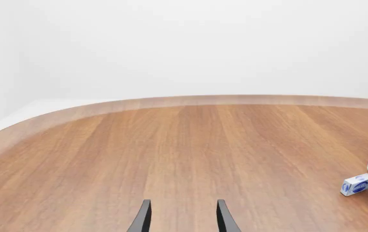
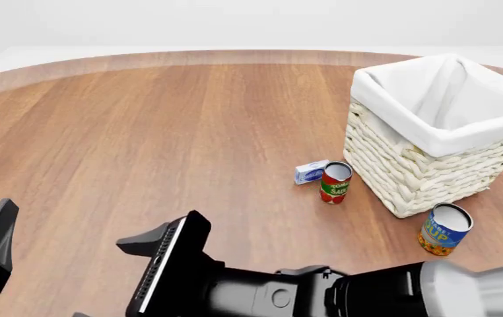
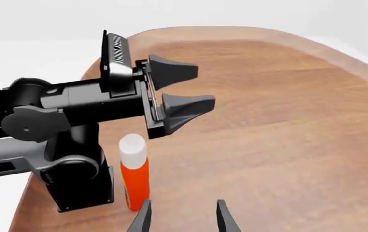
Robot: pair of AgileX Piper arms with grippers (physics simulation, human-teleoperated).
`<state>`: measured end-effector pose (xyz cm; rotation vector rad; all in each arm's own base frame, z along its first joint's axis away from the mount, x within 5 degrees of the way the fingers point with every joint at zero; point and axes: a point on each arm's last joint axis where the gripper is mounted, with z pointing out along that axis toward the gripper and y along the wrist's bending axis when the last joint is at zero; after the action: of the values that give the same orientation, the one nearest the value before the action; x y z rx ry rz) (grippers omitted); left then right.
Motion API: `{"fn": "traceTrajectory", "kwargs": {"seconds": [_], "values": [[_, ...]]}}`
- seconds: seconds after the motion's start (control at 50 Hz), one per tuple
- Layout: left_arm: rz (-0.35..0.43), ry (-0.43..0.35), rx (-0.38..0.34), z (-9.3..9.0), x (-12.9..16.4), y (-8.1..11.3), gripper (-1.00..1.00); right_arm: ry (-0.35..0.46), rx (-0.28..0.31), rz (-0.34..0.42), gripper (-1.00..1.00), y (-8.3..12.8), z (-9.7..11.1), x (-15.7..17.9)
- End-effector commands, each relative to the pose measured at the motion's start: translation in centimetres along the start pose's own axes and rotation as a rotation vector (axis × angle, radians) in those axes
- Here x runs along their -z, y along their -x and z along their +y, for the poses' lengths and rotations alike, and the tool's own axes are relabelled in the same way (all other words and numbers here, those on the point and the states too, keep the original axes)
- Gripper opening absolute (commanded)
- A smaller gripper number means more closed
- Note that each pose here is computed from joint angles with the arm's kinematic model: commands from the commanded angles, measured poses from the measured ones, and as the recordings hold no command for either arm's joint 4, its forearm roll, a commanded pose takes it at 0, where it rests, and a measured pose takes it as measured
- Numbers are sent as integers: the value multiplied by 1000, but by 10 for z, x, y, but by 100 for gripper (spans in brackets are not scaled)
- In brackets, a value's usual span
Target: Pick up the ketchup, and put it in the basket.
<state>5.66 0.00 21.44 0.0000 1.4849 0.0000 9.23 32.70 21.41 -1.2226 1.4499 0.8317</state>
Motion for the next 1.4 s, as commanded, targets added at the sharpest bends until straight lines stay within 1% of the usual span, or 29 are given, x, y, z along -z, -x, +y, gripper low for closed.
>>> {"fn": "traceTrajectory", "kwargs": {"seconds": [0.02,0.44,0.56,0.62,0.92,1.14,1.4], "values": [[0,0,0,0,0,0,100,13,4,4,100,1,5,-8],[0,0,0,0,0,0,100,55,23,9,100,6,20,-23],[0,0,0,0,0,0,100,64,24,13,100,5,23,-27],[0,0,0,0,0,0,100,77,27,20,100,2,29,-33],[0,0,0,0,0,0,100,83,15,21,100,7,31,-36],[0,0,0,0,0,0,100,101,11,35,100,5,38,-43],[0,0,0,0,0,0,100,112,10,42,100,6,43,-47]]}}
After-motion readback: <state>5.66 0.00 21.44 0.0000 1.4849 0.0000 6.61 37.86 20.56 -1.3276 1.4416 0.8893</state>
